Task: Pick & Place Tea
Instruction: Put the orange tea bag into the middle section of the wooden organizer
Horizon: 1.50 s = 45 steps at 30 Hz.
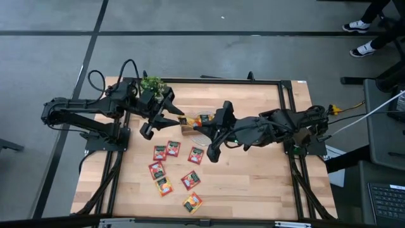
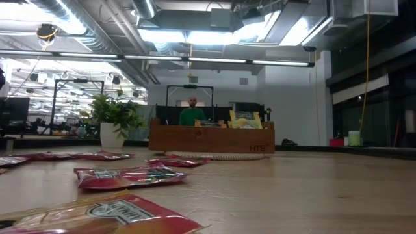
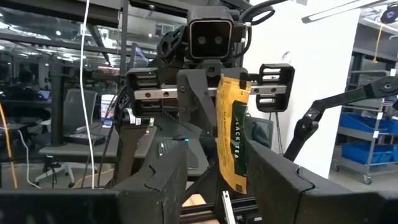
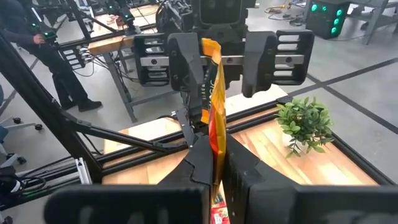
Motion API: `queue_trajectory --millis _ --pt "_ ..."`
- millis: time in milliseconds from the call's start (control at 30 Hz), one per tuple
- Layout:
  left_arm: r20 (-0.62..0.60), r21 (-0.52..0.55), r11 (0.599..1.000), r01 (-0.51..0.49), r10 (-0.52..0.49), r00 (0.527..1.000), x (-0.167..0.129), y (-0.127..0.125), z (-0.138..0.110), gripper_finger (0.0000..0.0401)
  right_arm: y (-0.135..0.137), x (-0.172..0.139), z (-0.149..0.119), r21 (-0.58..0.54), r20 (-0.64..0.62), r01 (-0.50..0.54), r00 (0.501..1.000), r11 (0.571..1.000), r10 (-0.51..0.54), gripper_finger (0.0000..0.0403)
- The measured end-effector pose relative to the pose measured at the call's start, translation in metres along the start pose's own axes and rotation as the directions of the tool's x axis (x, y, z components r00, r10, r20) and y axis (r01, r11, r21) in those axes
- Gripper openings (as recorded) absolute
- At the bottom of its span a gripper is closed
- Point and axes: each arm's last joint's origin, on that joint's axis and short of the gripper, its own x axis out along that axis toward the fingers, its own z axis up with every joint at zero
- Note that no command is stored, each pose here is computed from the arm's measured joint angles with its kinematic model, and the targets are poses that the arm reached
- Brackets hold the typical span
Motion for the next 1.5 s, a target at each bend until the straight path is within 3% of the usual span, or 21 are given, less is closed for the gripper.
queue_trajectory --millis 1067,1167,1300,1500 --pt "-0.033 -0.098 0.995 0.012 -0.015 0.999 0.01 0.005 -0.011 0.0154 -0.002 0.001 -0.001 -0.007 -0.014 0.008 1.0 1.0 -0.008 0.0018" --pt "-0.031 -0.078 0.997 0.013 -0.015 0.999 0.01 0.005 -0.011 0.0121 -0.002 0.001 -0.001 -0.007 -0.014 0.007 1.0 1.0 -0.007 0.0018" --pt "-0.035 -0.074 0.997 0.034 -0.036 0.999 0.009 0.005 -0.011 0.0025 -0.002 0.001 -0.001 -0.008 -0.017 -0.001 1.0 1.0 0.001 0.0034" --pt "-0.074 -0.089 0.996 0.026 -0.033 0.997 0.009 0.006 -0.014 0.0003 -0.002 0.0 0.0 -0.009 -0.015 -0.002 1.0 1.0 0.002 0.0099"
